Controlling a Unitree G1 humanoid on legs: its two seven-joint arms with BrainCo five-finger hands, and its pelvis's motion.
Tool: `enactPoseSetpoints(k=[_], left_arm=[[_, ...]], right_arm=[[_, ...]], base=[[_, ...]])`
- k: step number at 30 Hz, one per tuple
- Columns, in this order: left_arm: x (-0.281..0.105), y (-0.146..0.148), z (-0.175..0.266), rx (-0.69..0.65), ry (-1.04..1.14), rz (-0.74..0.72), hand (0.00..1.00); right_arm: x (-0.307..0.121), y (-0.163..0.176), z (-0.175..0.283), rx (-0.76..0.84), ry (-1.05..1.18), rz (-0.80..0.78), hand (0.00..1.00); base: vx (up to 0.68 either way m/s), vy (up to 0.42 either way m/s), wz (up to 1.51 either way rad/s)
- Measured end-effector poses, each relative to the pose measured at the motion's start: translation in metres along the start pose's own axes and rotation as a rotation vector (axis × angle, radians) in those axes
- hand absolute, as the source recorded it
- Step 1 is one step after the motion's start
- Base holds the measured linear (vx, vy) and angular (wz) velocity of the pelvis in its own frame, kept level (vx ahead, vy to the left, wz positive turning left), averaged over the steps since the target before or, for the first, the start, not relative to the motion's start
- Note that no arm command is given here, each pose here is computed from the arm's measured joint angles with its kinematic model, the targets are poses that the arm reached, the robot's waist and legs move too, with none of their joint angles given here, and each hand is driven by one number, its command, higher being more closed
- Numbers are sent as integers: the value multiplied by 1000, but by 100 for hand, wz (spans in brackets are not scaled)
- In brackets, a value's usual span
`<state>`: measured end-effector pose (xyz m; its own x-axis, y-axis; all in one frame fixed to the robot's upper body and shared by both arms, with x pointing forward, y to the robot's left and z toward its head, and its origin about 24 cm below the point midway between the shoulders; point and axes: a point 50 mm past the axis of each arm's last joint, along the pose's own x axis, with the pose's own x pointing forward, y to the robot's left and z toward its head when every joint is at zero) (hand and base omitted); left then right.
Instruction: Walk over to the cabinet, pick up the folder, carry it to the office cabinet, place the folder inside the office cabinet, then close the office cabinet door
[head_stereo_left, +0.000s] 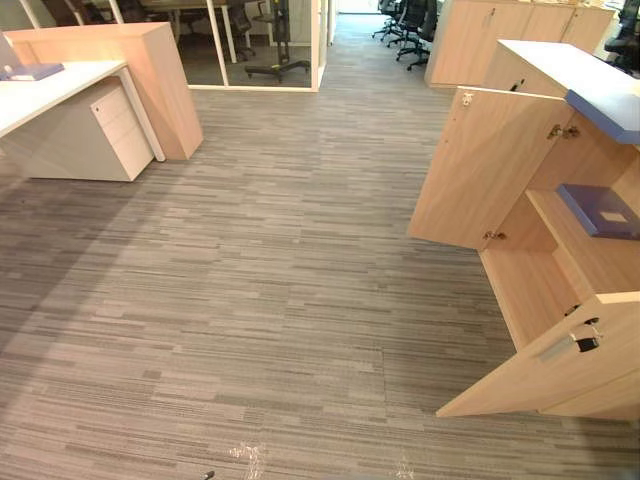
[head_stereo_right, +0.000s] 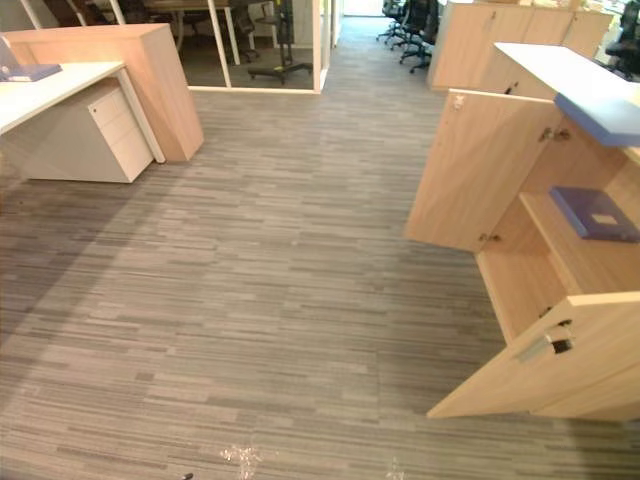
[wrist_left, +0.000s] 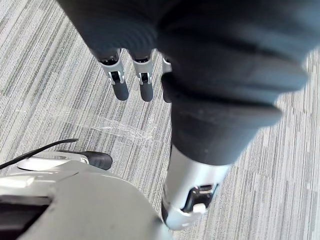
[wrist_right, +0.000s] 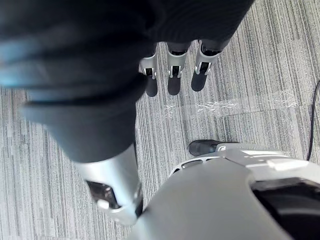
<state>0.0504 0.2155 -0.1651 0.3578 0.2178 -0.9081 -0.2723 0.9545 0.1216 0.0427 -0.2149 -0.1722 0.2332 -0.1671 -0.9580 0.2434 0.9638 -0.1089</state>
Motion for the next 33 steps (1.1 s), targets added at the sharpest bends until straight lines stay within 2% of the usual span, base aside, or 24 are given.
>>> enactPoseSetpoints(k=[5, 15, 22, 28, 33], left_arm=[[0, 0, 0, -43, -2, -5, 0], [-3, 0, 2, -36, -34, -26, 0], [-2, -3, 10, 78, -80, -23, 0], [-2, -5, 15, 205, -114, -18, 0], [-1, -7, 19, 275, -139, -12, 0]], right_arm=[[0, 0, 2, 44, -5, -6, 0], [0, -1, -4, 170, 21, -21, 0], [0, 0, -8, 309, 24, -41, 0], [0, 0, -6, 304, 17, -51, 0], [1, 1, 1, 195, -21, -73, 0]], base=[[0, 0, 0], [0, 0, 0], [-24, 1, -1], [0, 0, 0], [0, 0, 0]])
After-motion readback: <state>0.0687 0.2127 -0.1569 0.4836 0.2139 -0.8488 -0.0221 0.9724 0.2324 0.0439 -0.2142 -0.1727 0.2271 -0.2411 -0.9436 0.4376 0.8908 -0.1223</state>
